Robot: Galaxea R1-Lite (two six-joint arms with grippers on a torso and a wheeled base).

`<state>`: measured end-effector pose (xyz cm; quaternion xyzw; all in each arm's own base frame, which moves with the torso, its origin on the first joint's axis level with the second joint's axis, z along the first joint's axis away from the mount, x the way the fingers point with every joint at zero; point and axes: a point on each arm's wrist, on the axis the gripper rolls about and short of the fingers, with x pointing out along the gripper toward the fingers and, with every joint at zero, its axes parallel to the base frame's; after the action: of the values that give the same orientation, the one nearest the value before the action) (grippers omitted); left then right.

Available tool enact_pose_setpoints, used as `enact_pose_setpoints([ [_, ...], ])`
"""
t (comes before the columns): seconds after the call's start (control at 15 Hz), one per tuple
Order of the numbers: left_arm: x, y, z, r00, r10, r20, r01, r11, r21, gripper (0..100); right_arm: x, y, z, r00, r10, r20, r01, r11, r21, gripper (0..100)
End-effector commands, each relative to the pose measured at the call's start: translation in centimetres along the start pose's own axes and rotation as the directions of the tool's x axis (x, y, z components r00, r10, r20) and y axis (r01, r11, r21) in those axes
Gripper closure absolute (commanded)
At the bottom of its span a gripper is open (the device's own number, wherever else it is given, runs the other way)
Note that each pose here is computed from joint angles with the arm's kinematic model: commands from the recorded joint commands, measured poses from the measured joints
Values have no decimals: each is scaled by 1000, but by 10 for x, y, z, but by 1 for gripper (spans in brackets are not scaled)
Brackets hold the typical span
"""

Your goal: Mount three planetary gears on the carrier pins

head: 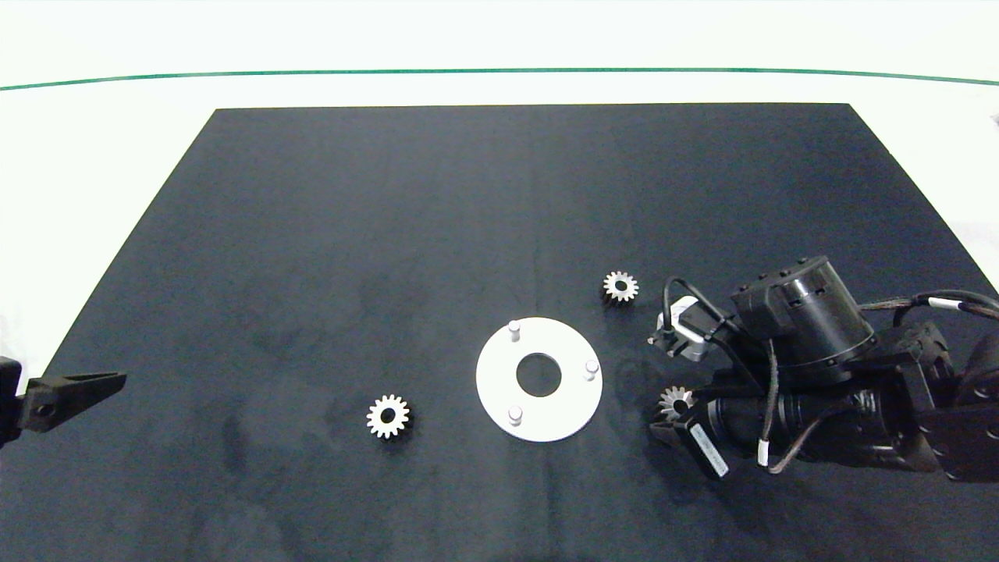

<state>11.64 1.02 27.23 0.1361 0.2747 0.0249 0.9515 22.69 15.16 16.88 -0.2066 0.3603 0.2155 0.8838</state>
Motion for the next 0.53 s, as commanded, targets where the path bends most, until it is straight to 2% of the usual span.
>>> enact_pose_setpoints([
  [0.07, -2, 0, -1, 1000, 3, 4, -3, 1000, 1, 0, -2, -7, 0, 1000, -19, 3, 19, 1000, 15, 49],
  [0.53, -2, 0, -1, 1000, 3, 4, -3, 1000, 1, 0, -3, -10, -6, 1000, -9, -5, 10, 1000, 24, 63],
])
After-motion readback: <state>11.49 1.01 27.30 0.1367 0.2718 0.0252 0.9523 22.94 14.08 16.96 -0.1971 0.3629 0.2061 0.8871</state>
